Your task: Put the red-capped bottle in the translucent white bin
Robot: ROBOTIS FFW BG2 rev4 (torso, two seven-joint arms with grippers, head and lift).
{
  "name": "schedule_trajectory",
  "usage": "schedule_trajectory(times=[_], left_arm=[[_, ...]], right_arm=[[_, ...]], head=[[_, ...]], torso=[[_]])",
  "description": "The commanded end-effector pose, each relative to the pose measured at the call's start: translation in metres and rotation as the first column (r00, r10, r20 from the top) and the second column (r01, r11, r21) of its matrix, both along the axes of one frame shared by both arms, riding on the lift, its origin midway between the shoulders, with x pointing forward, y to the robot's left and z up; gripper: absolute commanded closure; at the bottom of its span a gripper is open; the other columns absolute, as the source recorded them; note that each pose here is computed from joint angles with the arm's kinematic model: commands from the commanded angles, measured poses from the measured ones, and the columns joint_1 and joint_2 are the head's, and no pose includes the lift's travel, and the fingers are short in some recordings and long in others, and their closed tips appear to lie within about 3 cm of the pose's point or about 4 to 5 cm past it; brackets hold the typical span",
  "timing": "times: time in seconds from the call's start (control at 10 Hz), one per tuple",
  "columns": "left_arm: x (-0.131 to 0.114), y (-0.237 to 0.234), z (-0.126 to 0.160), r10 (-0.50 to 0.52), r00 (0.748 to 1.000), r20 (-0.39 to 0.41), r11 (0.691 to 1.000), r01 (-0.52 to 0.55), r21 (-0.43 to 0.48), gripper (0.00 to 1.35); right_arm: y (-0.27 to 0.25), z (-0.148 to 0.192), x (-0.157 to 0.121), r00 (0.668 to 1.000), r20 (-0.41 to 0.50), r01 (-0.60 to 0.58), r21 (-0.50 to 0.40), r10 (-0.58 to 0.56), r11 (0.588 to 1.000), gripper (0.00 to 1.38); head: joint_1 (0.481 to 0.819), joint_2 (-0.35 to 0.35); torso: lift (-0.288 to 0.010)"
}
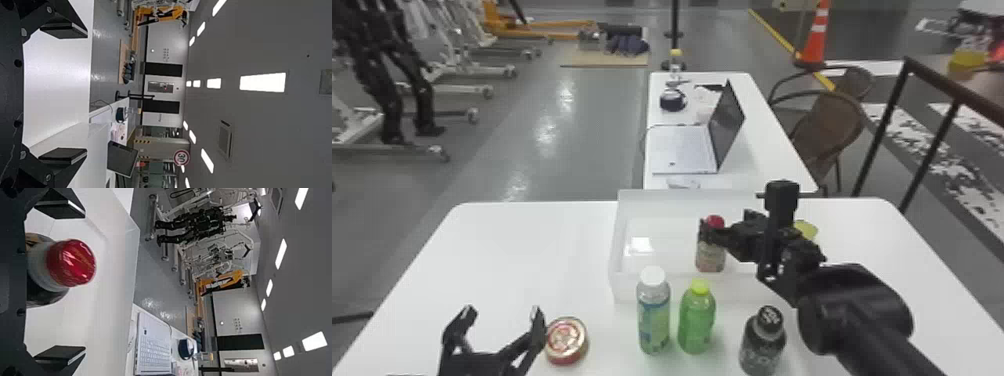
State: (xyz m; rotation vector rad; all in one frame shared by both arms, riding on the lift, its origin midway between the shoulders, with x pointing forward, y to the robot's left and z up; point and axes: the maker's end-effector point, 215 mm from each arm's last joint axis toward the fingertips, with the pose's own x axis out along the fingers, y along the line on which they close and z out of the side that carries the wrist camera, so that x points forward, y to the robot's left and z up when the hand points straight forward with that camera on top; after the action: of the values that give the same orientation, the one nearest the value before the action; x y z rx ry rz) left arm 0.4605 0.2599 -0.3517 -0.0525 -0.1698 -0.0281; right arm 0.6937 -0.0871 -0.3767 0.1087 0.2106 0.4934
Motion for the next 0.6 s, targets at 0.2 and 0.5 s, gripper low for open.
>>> schedule_trajectory(times=[0.2, 0.5], left_arm=[[0.0, -0.003, 0.002, 0.006, 1.0, 0.004, 1.0, -0.006, -0.008, 0.23], [0.001, -0.005, 0.002, 0.006, 1.0, 0.004, 1.0, -0.006, -0.009, 0.23]], right_arm=[[-0.056, 0.069, -0.034, 0.983, 0.152, 0.095, 0.034, -0.099, 0.995, 0.08], [-0.104, 0.056, -0.103, 0.967, 0.154, 0.199, 0.046, -0.204, 0.979, 0.08]], head=[[0.549, 0.0], [0.549, 0.0]], torso=[[-0.1], [-0.1]])
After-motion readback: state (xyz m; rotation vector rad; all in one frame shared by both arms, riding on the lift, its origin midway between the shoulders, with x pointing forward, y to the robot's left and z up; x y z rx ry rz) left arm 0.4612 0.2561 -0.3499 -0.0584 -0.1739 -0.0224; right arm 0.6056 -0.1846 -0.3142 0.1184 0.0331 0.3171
